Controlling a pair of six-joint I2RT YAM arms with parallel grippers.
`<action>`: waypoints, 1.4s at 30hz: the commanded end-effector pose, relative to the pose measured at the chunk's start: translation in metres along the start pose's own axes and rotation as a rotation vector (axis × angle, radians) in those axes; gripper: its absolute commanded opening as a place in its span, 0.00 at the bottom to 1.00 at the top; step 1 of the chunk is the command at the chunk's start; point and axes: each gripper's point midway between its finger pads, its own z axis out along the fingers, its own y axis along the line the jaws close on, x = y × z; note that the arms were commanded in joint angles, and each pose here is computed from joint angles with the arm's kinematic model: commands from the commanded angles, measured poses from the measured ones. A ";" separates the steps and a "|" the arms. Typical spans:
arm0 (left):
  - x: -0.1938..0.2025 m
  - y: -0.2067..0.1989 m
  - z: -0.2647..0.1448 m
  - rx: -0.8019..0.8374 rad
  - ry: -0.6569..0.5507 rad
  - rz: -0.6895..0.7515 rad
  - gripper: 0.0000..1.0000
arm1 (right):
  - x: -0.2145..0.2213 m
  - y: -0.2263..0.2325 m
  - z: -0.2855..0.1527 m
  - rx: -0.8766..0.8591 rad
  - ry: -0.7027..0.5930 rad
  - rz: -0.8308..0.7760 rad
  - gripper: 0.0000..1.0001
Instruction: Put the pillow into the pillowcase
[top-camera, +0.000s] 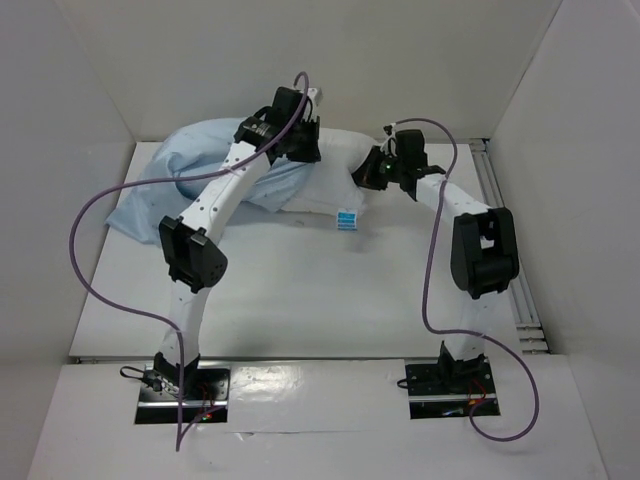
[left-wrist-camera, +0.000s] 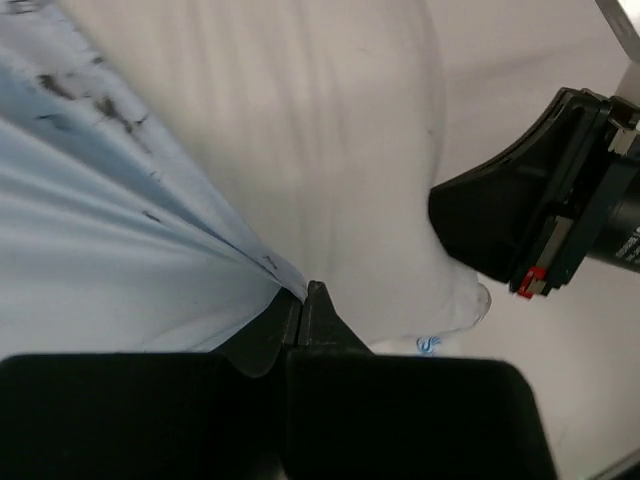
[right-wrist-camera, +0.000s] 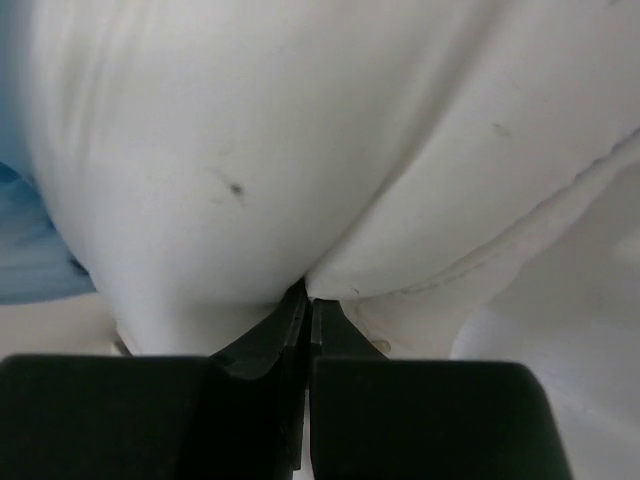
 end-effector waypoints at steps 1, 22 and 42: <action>-0.012 -0.117 -0.015 0.519 -0.005 -0.013 0.00 | -0.017 0.095 -0.024 -0.196 -0.102 -0.089 0.00; -0.043 -0.003 -0.122 0.105 -0.160 -0.017 1.00 | 0.108 0.025 -0.125 0.292 0.043 -0.277 1.00; 0.002 0.147 0.011 -0.777 -0.056 0.229 0.80 | 0.087 0.001 -0.120 0.278 0.027 -0.054 1.00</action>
